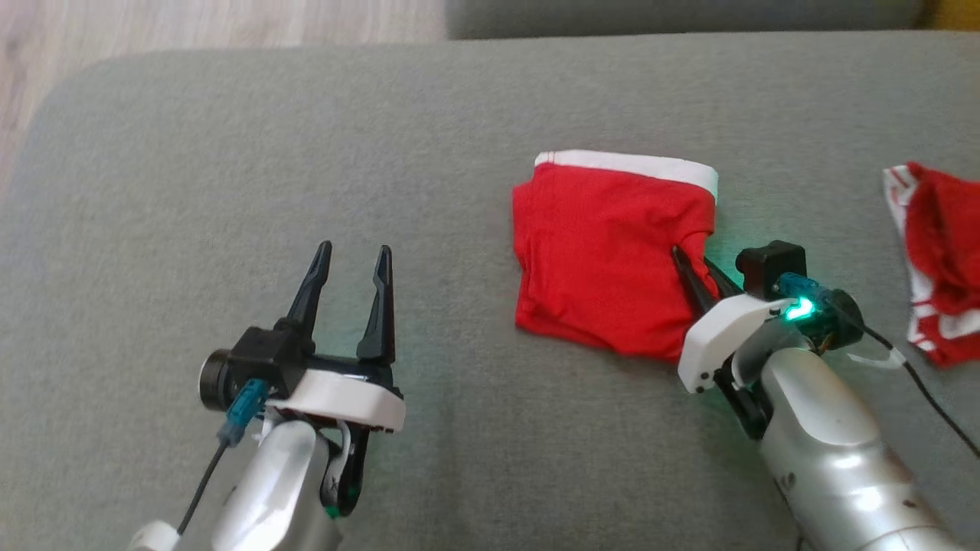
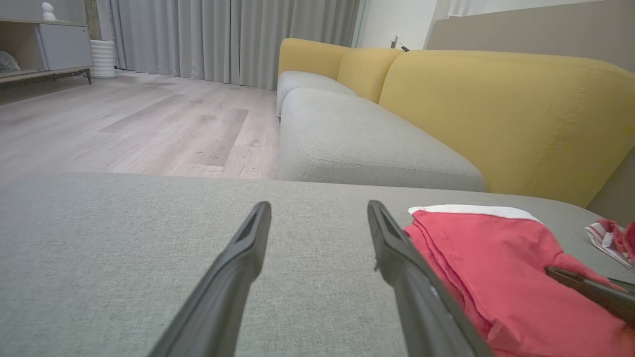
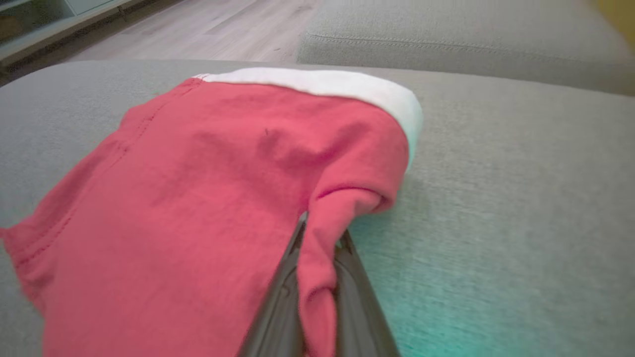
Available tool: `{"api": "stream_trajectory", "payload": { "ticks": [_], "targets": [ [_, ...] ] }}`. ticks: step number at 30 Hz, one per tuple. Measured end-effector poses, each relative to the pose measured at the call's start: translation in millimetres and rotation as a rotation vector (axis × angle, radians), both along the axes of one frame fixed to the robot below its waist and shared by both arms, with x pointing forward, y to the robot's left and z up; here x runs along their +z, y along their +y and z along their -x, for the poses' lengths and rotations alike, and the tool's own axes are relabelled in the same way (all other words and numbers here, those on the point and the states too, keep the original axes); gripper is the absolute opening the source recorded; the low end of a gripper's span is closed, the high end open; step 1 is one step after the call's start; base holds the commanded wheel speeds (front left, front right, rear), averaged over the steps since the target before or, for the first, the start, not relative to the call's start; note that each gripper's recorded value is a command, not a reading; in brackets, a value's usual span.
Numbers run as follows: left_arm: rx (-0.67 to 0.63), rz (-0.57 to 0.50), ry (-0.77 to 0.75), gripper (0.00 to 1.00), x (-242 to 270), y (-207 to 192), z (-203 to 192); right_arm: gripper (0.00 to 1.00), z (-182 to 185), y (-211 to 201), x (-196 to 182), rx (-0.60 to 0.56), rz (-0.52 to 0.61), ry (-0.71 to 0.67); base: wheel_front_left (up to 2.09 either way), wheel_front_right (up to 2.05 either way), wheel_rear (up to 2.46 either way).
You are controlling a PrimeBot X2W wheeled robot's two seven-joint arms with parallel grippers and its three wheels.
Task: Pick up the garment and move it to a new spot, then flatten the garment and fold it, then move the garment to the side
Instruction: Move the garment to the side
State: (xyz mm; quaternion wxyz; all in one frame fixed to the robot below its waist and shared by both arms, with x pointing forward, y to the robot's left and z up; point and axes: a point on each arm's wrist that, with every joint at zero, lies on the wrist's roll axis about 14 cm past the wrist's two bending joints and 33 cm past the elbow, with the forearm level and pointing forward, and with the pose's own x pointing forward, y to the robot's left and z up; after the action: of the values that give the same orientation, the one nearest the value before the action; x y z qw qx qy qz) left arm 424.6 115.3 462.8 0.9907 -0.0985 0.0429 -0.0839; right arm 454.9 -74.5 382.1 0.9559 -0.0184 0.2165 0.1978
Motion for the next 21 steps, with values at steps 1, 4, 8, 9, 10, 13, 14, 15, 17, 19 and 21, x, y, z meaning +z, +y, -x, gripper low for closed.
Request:
{"api": "stream_trajectory", "payload": {
  "ticks": [1, 4, 8, 9, 10, 13, 14, 15, 17, 19, 21],
  "targets": [
    [-0.006, 0.001, -0.004, 1.00, 2, -2, 0, 0.00, 1, -4, 3, 0.001, 0.012, -0.009, 0.00, 0.00, 0.00],
    [-0.026, 0.007, -0.014, 1.00, 5, -10, 2, 0.00, 2, -21, 13, 0.025, 0.085, -0.052, 0.00, 0.00, 0.00],
    [-0.055, 0.013, -0.018, 1.00, 8, -21, 7, 0.00, 4, -52, 30, 0.074, 0.221, -0.099, 0.00, 0.00, 0.00],
    [-0.062, 0.014, -0.019, 1.00, 8, -24, 8, 0.00, 4, -63, 34, 0.077, 0.253, -0.105, 0.00, 0.00, 0.00],
    [-0.069, 0.015, -0.021, 1.00, 9, -27, 9, 0.00, 5, -76, 40, 0.077, 0.287, -0.111, 0.00, 0.00, 0.00],
    [-0.090, 0.018, -0.022, 1.00, 9, -34, 9, 0.00, 8, -123, 52, 0.061, 0.397, -0.098, 0.00, 0.00, 0.00],
    [-0.094, 0.020, -0.020, 1.00, 8, -36, 8, 0.00, 9, -139, 54, 0.051, 0.430, -0.085, 0.00, 0.00, 0.00],
    [-0.097, 0.021, -0.017, 1.00, 7, -37, 7, 0.00, 9, -155, 56, 0.037, 0.452, -0.068, 0.00, 0.00, 0.00],
    [-0.101, 0.023, 0.004, 1.00, -1, -39, 5, 0.00, 10, -192, 59, 0.005, 0.511, -0.012, 0.00, 0.00, 0.00],
    [-0.101, 0.025, 0.015, 1.00, -6, -38, 2, 0.00, 9, -215, 60, -0.002, 0.570, 0.013, 0.00, 0.00, 0.00],
    [-0.098, 0.025, 0.023, 1.00, -10, -37, -2, 0.00, 7, -240, 62, -0.020, 0.631, 0.040, 0.00, 0.00, 0.00]
  ]
}}
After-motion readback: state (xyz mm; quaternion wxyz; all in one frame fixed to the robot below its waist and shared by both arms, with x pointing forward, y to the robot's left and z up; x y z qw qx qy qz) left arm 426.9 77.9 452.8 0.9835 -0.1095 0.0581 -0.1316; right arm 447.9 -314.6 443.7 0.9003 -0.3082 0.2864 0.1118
